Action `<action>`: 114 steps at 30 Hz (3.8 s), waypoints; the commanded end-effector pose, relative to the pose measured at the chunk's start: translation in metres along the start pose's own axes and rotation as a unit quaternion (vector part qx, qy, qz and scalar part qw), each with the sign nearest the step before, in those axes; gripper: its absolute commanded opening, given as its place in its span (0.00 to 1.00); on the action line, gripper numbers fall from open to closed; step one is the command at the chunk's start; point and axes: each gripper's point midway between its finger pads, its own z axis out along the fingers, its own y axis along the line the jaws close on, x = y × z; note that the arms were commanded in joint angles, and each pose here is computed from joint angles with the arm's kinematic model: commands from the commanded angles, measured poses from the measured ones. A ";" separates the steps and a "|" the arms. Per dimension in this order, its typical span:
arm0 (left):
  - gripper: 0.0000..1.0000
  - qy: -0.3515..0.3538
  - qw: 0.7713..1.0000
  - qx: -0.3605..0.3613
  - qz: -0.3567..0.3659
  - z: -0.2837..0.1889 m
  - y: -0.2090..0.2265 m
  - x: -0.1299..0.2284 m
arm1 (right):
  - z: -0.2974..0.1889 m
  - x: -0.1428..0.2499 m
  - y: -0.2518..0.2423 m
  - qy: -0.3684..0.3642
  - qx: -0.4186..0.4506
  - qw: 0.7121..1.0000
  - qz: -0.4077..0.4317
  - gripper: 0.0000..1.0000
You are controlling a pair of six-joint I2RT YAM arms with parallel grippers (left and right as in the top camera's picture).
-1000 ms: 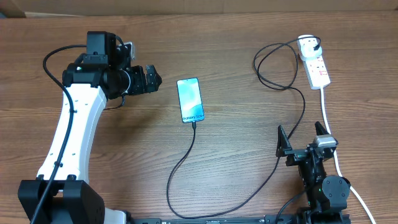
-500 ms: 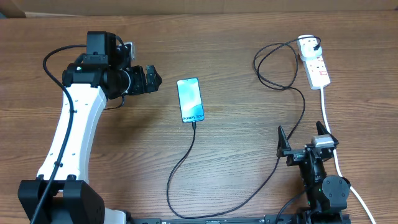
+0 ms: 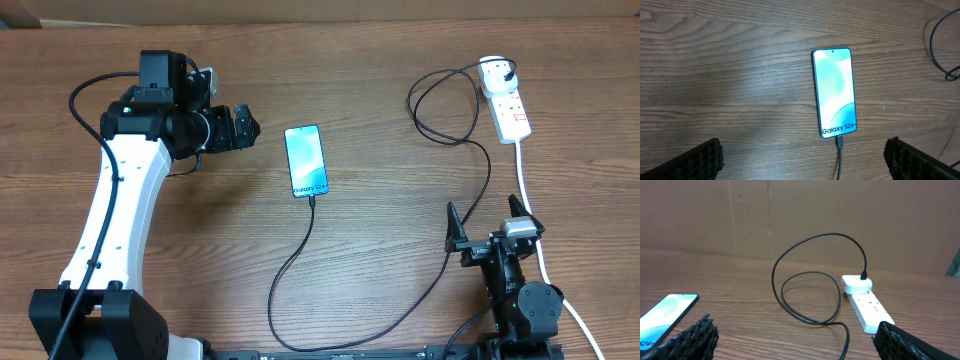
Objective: Plug charger to phone and switch on socket
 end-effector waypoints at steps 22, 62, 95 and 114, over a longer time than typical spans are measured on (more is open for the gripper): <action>1.00 -0.023 0.996 -0.082 0.011 -0.050 0.020 0.026 | 0.000 0.000 -0.001 -0.004 0.004 1.000 -0.003 1.00; 1.00 -0.358 0.926 -0.014 0.120 -0.063 0.038 0.147 | 0.000 0.000 -0.001 -0.004 0.004 1.000 -0.003 1.00; 1.00 -0.516 0.841 -0.110 0.123 -0.065 0.076 0.124 | 0.000 0.000 -0.001 -0.004 0.004 1.000 -0.003 1.00; 1.00 -0.516 0.843 -0.102 0.114 -0.065 0.076 0.125 | 0.000 0.000 -0.001 -0.004 0.004 1.000 -0.003 1.00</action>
